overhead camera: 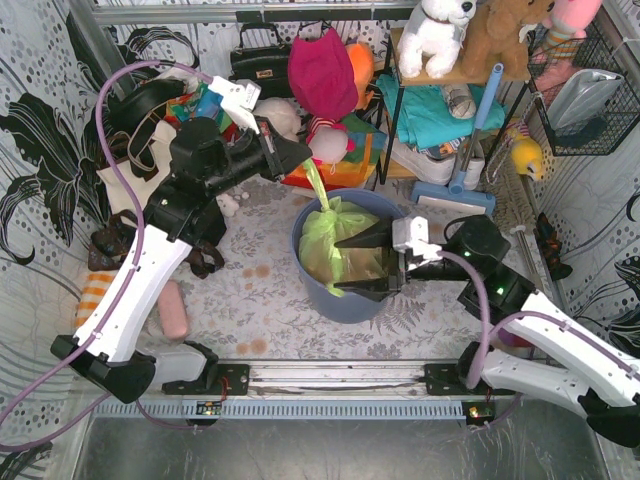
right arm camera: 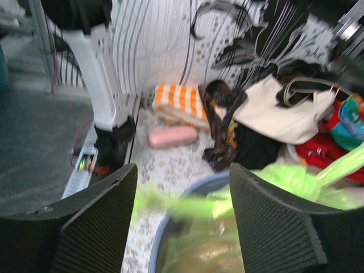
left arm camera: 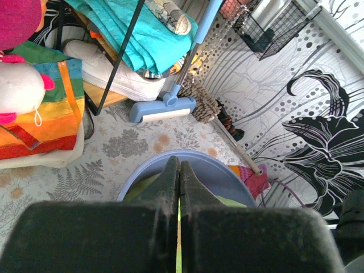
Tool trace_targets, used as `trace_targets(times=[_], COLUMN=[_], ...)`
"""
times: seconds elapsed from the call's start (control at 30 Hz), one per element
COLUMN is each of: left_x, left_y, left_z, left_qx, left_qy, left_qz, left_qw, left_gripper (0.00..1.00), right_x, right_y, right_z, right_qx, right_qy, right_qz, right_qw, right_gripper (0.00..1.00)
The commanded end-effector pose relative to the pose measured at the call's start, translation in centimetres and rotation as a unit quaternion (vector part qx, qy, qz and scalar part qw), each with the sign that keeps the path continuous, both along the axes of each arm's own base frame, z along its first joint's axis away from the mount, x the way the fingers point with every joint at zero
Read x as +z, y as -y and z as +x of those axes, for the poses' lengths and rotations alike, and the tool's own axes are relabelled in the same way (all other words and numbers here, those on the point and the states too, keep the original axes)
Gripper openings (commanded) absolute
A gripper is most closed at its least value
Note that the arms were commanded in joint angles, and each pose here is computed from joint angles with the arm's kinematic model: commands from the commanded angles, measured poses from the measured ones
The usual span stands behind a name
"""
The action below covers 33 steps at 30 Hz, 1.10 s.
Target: Tie the trash bag
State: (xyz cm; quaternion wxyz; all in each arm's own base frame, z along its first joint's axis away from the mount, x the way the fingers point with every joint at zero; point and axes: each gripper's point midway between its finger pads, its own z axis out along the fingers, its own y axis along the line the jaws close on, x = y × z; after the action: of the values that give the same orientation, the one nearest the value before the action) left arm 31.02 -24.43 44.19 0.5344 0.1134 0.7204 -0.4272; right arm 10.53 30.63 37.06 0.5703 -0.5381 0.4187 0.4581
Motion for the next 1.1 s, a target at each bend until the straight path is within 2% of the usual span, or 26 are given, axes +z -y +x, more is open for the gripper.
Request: trace_targets(times=[0.0,0.13,0.23,0.3,0.4,0.57,0.67,0.9,0.97,1.0,1.07], left_x=[3.7,4.0,4.2,4.3,4.7,4.9,4.9,4.8,4.8,4.8,5.0], left_y=[0.3,0.6,0.7,0.9,1.1,0.9,1.0,1.0,0.9,0.8,0.5], left_z=[-1.2,-1.7,-2.1,-2.4,-3.0,-3.3,-3.5,-3.7,-3.8,-3.8,-3.8], left_qx=[-0.028,-0.043,-0.051,-0.061,-0.076,-0.075,-0.079,-0.082,-0.081,-0.078,-0.068], left_qy=[0.055,0.057,0.059,0.06,0.066,0.069,0.069,0.07,0.072,0.074,0.075], left_qz=[-0.035,-0.043,-0.047,-0.049,-0.055,-0.058,-0.061,-0.06,-0.061,-0.062,-0.066], left_qw=[0.997,0.996,0.996,0.995,0.993,0.993,0.993,0.992,0.992,0.992,0.993], left_gripper=[0.0,0.0,0.0,0.0,0.0,0.0,0.0,0.0,0.0,0.05,0.3], right_x=[8.1,10.0,8.8,7.3,4.8,3.7,3.4,3.6,3.6,3.6,3.7], right_y=[1.2,0.8,0.8,0.7,-0.3,-1.6,-1.8,-1.8,-1.8,-1.8,-2.0], right_z=[-0.9,3.6,7.7,9.5,10.9,12.2,13.0,13.8,14.0,13.9,13.6], right_qx=[-0.006,-0.118,-0.225,-0.273,-0.296,-0.307,-0.319,-0.329,-0.332,-0.331,-0.319], right_qy=[-0.013,-0.142,-0.233,-0.256,-0.272,-0.279,-0.274,-0.243,-0.241,-0.24,-0.231], right_qz=[0.105,0.123,0.106,0.081,0.053,0.042,0.044,0.063,0.061,0.06,0.059], right_qw=[0.994,0.975,0.94,0.924,0.914,0.909,0.906,0.91,0.91,0.911,0.917], right_gripper=[0.67,0.7,0.68,0.65,0.63,0.62,0.58,0.31,0.26,0.22,0.09])
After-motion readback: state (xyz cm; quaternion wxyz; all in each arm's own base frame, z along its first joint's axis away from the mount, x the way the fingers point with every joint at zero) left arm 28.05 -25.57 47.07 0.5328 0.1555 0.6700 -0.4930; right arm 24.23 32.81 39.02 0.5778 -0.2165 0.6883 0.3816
